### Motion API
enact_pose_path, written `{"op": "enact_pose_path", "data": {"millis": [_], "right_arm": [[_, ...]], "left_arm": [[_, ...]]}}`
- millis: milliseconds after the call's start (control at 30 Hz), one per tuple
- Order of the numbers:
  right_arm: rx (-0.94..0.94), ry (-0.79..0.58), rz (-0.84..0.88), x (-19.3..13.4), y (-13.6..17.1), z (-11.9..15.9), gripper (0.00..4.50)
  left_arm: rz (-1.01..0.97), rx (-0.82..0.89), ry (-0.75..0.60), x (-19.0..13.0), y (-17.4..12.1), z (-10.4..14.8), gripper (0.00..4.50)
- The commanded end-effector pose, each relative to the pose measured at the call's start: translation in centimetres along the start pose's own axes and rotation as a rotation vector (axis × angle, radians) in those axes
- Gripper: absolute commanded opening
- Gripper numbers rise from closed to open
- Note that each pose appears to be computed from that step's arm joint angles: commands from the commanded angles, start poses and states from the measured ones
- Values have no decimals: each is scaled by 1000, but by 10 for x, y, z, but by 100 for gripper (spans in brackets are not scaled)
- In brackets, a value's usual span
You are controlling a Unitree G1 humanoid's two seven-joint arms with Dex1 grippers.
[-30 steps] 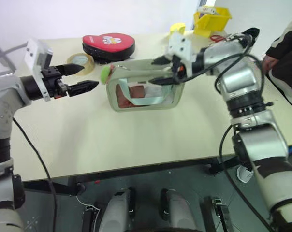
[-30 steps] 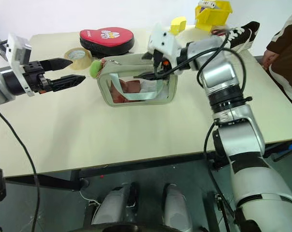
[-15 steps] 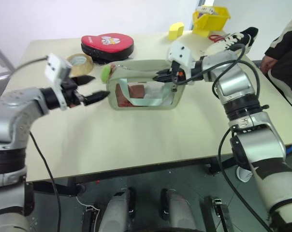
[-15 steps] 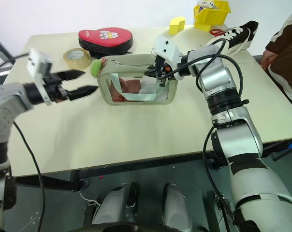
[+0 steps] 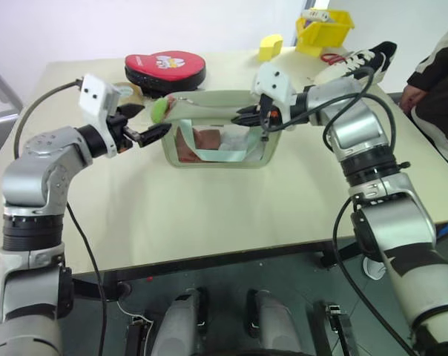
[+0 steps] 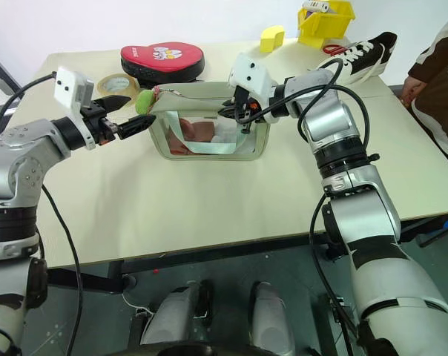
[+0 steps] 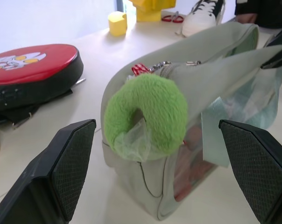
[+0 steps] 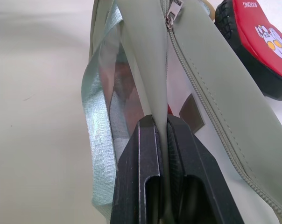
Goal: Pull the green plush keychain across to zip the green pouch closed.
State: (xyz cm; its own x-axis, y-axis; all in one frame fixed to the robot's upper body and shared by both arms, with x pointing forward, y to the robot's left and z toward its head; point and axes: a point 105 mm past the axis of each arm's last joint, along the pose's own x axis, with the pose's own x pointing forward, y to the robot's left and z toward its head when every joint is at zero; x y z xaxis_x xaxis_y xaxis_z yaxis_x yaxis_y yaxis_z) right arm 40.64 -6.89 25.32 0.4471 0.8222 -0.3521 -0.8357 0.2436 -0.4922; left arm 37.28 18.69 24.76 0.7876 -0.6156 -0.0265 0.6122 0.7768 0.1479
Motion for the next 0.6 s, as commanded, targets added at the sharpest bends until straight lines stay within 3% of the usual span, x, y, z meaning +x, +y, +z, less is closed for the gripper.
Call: {"op": "enact_pose_path", "data": {"millis": [33, 267, 433, 600], "right_arm": [[-55, -44, -23, -5, -4, 19, 0], [-54, -38, -22, -4, -1, 16, 0], [-58, -38, -30, -4, -2, 17, 0], [-62, -34, -37, -4, -3, 17, 0]], "left_arm": [[-5, 40, -50, 3, -1, 13, 371], [-45, 55, -79, 4, -1, 25, 28], [-23, 79, -142, 12, 4, 45, 13], [-104, 106, -202, 23, -11, 66, 13]]}}
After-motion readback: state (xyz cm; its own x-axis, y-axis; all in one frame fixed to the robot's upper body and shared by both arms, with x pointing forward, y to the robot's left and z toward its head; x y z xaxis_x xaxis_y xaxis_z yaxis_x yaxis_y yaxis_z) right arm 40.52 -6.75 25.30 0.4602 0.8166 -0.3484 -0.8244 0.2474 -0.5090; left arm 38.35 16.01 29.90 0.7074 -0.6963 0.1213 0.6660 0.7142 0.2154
